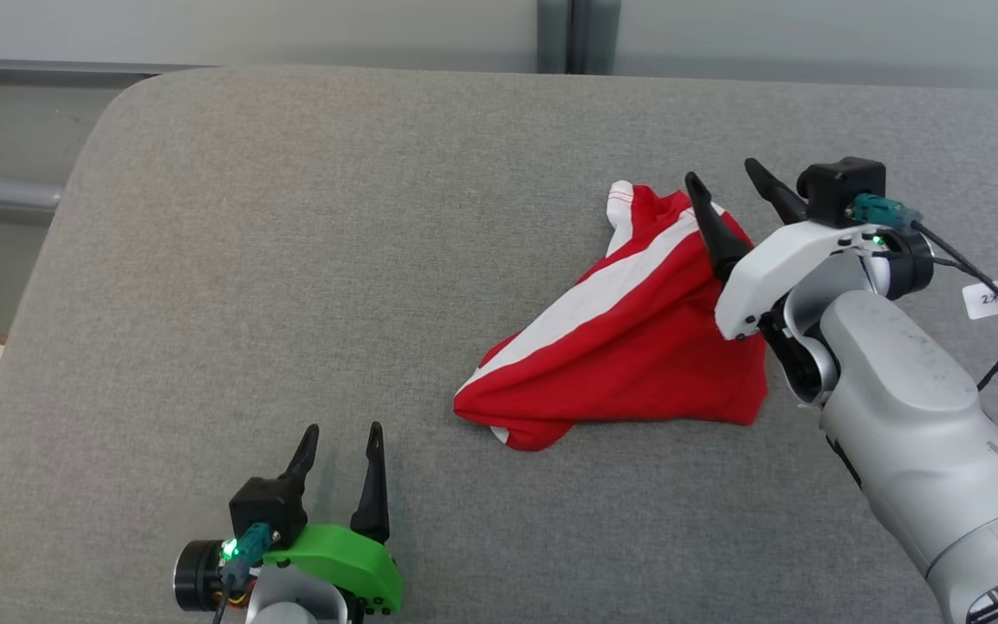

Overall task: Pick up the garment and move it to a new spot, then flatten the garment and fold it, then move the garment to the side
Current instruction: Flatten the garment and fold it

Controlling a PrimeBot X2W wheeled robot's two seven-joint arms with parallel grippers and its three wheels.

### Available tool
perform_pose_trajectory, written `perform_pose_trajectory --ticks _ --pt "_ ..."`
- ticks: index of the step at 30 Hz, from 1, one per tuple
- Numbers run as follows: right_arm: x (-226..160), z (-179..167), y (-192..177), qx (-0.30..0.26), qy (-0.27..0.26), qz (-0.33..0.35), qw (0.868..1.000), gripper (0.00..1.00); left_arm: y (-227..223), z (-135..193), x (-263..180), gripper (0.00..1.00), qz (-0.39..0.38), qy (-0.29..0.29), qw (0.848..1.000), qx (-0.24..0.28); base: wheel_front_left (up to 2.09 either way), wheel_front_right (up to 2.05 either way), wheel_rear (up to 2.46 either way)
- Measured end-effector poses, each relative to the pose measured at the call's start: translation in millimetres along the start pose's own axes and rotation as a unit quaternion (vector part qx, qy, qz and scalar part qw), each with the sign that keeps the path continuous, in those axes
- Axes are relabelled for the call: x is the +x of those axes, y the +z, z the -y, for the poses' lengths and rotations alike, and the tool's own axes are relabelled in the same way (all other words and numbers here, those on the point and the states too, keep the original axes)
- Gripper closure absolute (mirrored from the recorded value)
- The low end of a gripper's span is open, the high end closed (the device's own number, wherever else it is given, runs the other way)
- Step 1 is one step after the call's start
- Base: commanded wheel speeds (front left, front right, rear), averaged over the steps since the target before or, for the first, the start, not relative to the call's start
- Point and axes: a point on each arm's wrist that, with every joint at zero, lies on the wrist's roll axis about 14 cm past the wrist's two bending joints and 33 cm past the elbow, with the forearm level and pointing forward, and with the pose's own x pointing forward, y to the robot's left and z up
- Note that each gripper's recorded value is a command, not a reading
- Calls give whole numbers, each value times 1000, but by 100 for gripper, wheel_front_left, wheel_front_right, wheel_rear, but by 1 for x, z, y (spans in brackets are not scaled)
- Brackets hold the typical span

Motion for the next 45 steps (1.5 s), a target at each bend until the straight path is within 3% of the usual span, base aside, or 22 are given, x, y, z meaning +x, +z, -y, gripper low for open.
perform_pose_trajectory --ticks 8,9,11,12,18,29,33,39,40,41,42,45 --pt "9 -13 -29 51 19 -52 997 0 -5 -16 -1 0 -8 29 1000 -8 0 0 0" --pt "7 -15 -33 48 24 -60 997 7 -5 -16 0 0 -8 29 1000 -8 0 0 0" --pt "1 -13 -39 48 24 -69 996 78 -6 -14 2 0 -9 26 1000 -7 0 0 0" --pt "-2 -10 -42 50 21 -72 996 100 -5 -11 3 0 -9 22 1000 -7 0 0 0" --pt "-23 7 -49 66 -4 -66 996 100 -3 2 10 0 -5 -1 1000 1 0 0 0" --pt "-100 65 -69 102 -113 -45 987 100 6 23 10 0 9 -35 999 5 0 0 0" --pt "-131 64 -83 118 -134 -46 983 100 8 27 6 0 13 -41 999 5 0 0 0" --pt "-173 57 -106 98 -145 -71 982 100 11 32 2 0 19 -50 999 7 0 0 0" --pt "-179 65 -104 90 -157 -68 981 65 11 32 0 0 19 -50 999 7 0 0 0" --pt "-184 74 -100 83 -170 -61 980 15 10 32 -1 0 18 -51 999 8 0 0 0" --pt "-187 81 -94 77 -180 -52 979 0 10 32 -2 0 18 -51 999 8 0 0 0" --pt "-189 94 -67 55 -199 -10 978 0 10 33 -4 0 18 -53 998 9 0 0 0"
